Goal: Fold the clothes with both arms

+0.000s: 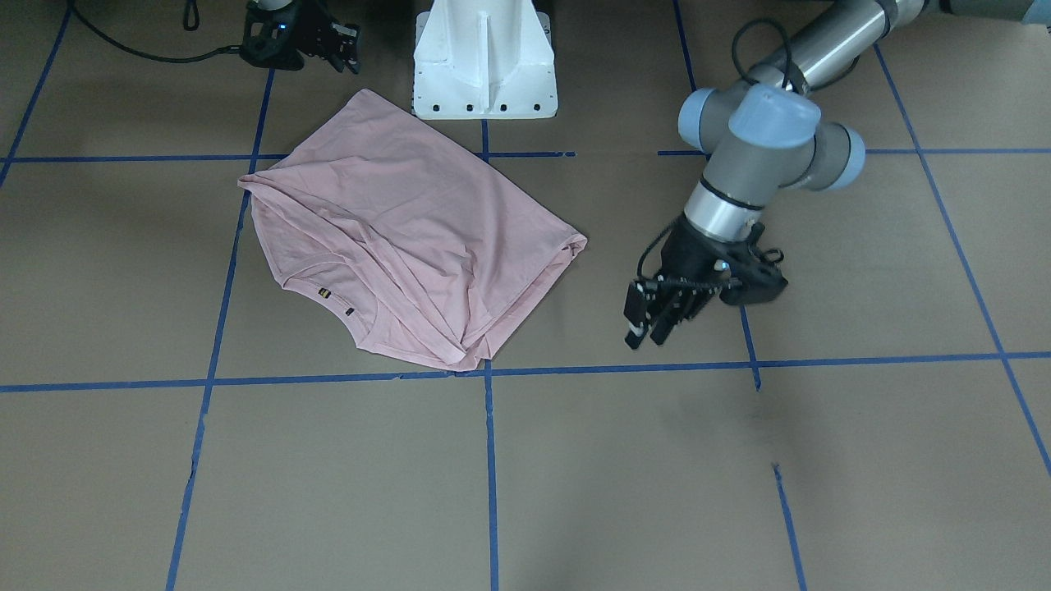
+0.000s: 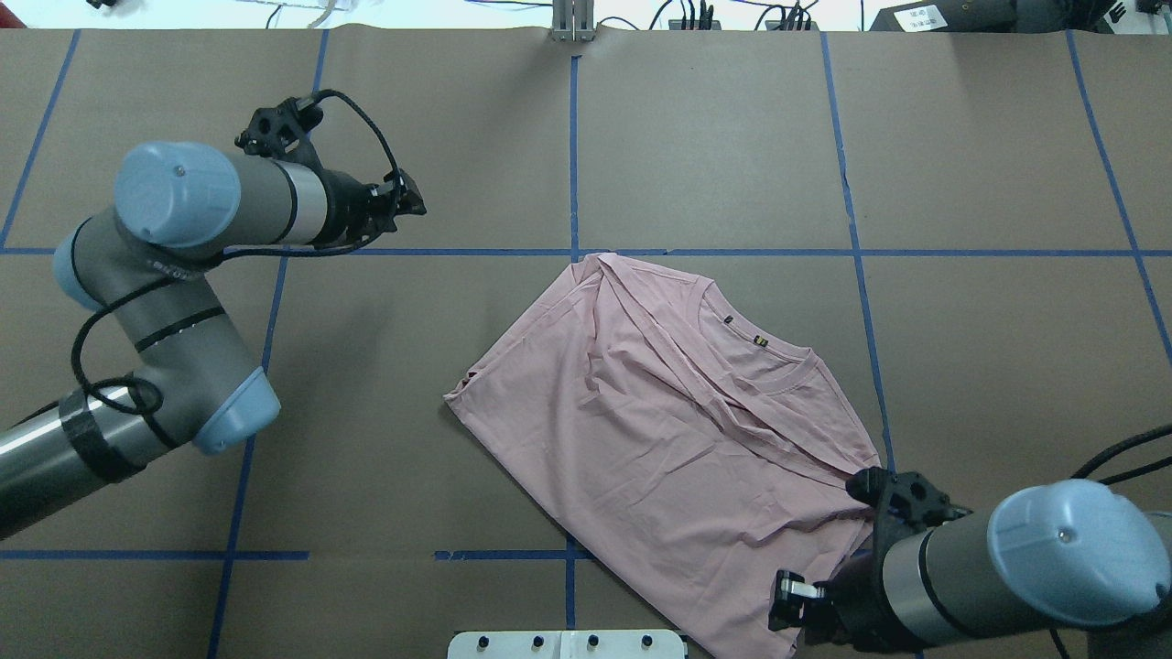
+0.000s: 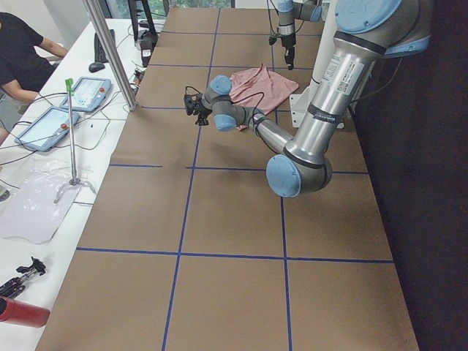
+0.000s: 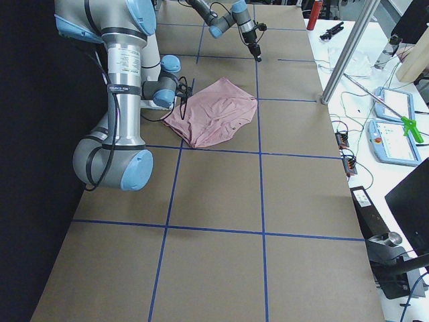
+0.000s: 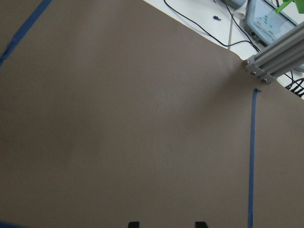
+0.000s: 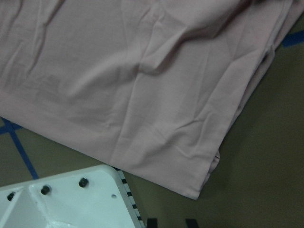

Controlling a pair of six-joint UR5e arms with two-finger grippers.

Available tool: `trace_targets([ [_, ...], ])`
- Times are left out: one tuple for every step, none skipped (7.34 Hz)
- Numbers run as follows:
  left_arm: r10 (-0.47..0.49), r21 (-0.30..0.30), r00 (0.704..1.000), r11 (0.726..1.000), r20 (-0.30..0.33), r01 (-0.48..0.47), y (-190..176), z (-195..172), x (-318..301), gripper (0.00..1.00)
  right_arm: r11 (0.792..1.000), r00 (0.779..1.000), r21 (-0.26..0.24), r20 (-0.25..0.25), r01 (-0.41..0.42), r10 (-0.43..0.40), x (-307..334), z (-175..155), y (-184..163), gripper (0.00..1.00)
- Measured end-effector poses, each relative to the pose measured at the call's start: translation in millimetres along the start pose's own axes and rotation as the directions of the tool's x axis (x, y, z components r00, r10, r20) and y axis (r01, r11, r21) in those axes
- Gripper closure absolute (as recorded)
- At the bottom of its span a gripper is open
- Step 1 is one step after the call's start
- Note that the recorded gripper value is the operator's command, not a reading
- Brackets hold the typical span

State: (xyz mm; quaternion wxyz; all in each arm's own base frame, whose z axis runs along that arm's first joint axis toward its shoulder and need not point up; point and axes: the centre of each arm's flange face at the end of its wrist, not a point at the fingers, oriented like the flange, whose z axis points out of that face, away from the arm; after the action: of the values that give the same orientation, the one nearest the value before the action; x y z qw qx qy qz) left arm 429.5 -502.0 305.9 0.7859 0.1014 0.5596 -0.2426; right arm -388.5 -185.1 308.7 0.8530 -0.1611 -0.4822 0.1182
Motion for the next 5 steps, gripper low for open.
trace_targets([
  [-0.031,-0.051,0.999,0.998,0.02,0.032,43.3,-2.9,-3.4,0.42,0.998,0.999,0.061,0.038,-0.034,0.031,-6.4,-17.8,-28.4,0.0],
  [-0.043,-0.082,0.996,0.995,0.074,0.049,89.2,-0.7,-1.4,0.42,0.989,0.995,0.128,0.08,-0.071,0.061,-12.8,-37.3,-59.0,0.0],
  [-0.033,-0.091,0.99,0.995,0.134,0.046,126.5,2.4,1.9,0.42,0.978,0.991,0.18,0.107,-0.101,0.083,-15.4,-49.6,-81.6,0.0],
  [-0.015,-0.091,0.983,0.995,0.182,0.032,153.5,6.6,3.9,0.42,0.969,0.989,0.216,0.112,-0.122,0.099,-15.4,-50.5,-98.0,0.0],
  [0.0,-0.093,0.977,0.995,0.213,0.021,170.4,10.1,5.0,0.42,0.963,0.988,0.237,0.111,-0.132,0.109,-16.4,-45.8,-108.0,0.0],
])
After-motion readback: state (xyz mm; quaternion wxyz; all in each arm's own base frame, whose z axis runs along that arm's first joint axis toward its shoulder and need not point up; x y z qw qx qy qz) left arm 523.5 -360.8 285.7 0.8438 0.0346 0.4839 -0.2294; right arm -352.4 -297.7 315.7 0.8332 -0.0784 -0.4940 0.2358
